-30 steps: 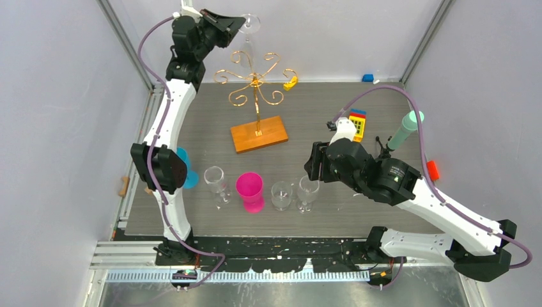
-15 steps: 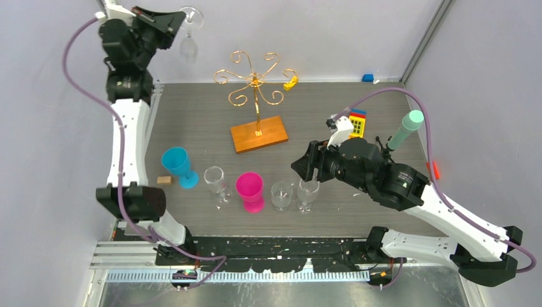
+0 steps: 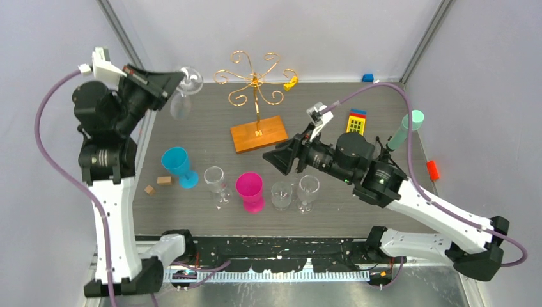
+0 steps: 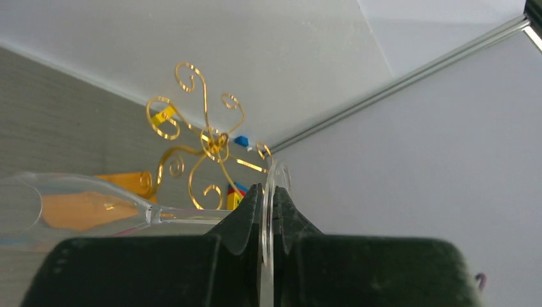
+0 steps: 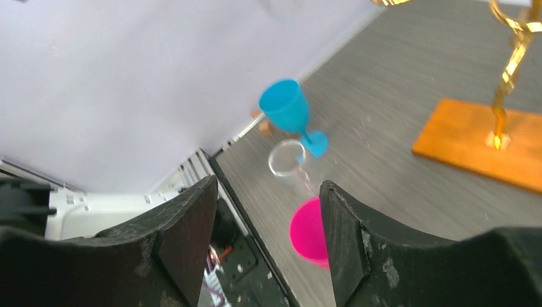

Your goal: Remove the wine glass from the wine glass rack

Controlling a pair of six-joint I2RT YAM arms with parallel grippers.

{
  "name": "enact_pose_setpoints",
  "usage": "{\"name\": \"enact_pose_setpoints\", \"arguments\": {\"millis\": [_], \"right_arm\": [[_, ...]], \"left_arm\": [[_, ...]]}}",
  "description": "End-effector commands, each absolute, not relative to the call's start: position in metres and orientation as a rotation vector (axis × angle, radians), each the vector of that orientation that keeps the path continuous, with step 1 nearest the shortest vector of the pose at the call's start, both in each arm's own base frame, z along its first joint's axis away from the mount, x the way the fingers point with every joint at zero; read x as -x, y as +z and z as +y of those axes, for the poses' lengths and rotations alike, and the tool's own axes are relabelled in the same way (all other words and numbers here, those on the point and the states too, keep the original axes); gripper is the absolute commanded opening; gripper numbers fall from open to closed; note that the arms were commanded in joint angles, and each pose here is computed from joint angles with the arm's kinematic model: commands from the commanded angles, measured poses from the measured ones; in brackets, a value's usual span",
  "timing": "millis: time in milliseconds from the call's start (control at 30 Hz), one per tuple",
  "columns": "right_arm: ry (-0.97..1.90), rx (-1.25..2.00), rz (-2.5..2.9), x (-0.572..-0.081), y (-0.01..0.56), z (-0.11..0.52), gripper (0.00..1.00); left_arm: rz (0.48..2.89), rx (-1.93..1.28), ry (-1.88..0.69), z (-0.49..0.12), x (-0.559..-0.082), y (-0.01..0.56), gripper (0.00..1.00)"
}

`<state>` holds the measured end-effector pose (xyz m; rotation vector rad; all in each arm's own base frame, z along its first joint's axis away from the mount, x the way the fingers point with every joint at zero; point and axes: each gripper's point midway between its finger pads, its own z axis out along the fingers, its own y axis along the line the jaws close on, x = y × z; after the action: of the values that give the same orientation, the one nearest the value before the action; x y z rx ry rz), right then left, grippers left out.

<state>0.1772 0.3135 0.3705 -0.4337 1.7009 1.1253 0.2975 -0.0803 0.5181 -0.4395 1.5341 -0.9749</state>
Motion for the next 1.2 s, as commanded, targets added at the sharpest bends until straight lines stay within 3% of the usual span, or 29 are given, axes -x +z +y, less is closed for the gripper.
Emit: {"name": "enact_pose_setpoints", "arguments": {"millis": [0, 200, 333, 767, 1067, 1167], "right_arm": [[1.241, 0.467, 1.368, -0.183, 0.435, 0.341, 0.65], [1.227, 0.495, 1.212, -0.195, 0.451, 0.373, 0.64], [1.208, 0.562, 1.161, -0.194, 0.446, 0.395, 0.69], [1.202, 0.828, 1.041, -0.181, 0.441, 0.45, 0.69], [1.211, 0.856, 1.054, -0.183, 0.431, 0.468, 0.52], [1.191, 0.822, 1.07, -0.191, 0.433, 0.468, 0.33]], "left_arm": [[1.569, 0.36, -1.03, -0.096, -0.247, 0.506, 0.0], [1.614, 0.369, -1.213, -0.118, -0.202, 0.479, 0.0], [1.63, 0.383, -1.304, -0.126, -0.181, 0.47, 0.0], [1.647, 0.406, -1.448, -0.138, -0.179, 0.462, 0.0], [1.642, 0.422, -1.496, -0.14, -0.179, 0.469, 0.0], [1.649, 0.438, -1.51, -0.141, -0.178, 0.467, 0.0]]}}
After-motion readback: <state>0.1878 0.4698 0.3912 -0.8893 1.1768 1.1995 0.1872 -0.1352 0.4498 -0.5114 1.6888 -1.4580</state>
